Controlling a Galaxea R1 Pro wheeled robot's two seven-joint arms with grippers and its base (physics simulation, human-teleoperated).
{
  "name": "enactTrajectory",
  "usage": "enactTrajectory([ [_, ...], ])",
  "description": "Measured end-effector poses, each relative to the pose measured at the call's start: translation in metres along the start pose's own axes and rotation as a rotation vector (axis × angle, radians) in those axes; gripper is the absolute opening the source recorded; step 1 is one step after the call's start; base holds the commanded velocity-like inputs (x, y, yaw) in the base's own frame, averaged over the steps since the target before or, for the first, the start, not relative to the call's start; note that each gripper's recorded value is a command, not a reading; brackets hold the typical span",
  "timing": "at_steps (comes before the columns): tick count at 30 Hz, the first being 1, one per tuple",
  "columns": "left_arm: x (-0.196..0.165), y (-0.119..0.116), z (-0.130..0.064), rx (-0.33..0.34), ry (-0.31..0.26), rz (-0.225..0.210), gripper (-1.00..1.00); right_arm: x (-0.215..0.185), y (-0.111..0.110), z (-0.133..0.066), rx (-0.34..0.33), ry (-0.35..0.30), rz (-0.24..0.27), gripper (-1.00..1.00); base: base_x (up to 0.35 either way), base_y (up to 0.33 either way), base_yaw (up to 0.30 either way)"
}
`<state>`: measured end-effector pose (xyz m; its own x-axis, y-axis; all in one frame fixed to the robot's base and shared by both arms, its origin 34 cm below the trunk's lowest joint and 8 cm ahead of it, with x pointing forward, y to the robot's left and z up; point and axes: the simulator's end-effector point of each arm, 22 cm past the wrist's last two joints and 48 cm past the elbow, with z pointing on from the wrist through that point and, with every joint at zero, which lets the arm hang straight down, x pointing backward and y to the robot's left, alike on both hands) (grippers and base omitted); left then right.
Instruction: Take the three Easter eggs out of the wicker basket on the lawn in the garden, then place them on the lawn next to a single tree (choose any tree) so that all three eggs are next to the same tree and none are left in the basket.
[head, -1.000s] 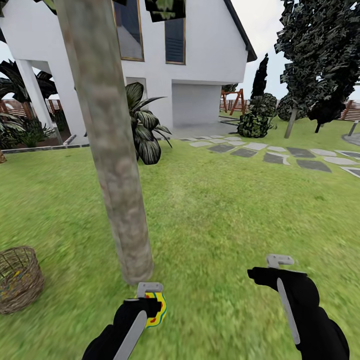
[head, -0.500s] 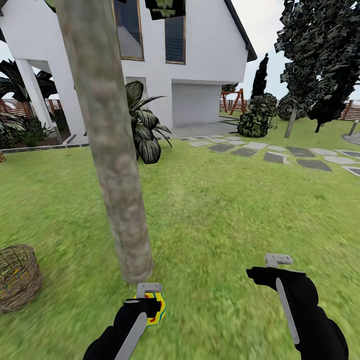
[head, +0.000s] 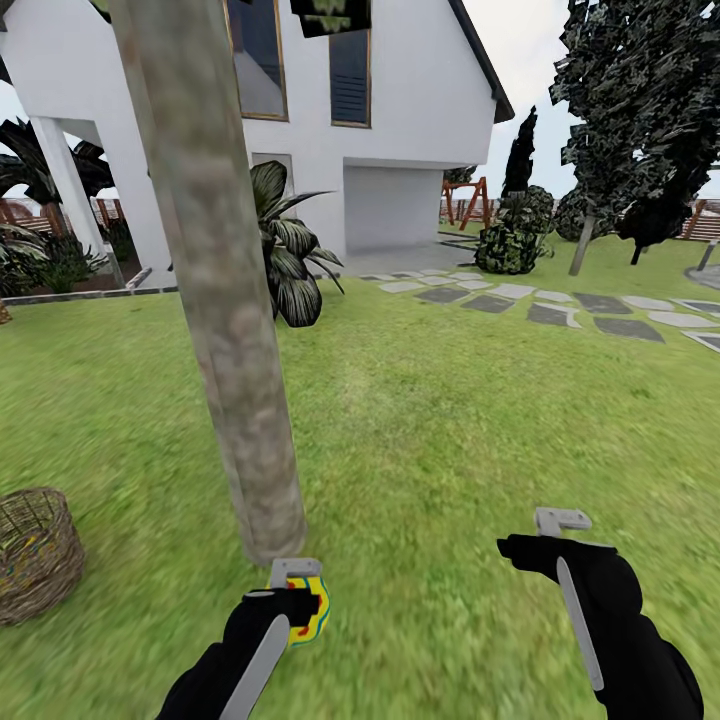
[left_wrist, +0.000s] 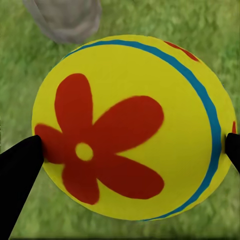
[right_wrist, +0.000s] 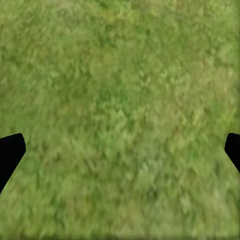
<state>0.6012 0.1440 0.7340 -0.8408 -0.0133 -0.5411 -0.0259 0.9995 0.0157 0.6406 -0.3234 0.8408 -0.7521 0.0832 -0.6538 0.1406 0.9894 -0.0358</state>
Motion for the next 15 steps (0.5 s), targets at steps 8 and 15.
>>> enactTrajectory([
  [8,0.0007,0.0000,0.0000,0.000,0.003,0.002,-1.00,0.0000,0.0000,0.0000,0.000,0.000,0.000,1.00,0.000,0.000,0.000],
  [15,0.0045,0.0011,0.0037,0.005,0.006,0.001,-1.00,0.0014,0.0047,0.0004,-0.008,0.005,-0.003,1.00,0.000,0.000,0.000],
])
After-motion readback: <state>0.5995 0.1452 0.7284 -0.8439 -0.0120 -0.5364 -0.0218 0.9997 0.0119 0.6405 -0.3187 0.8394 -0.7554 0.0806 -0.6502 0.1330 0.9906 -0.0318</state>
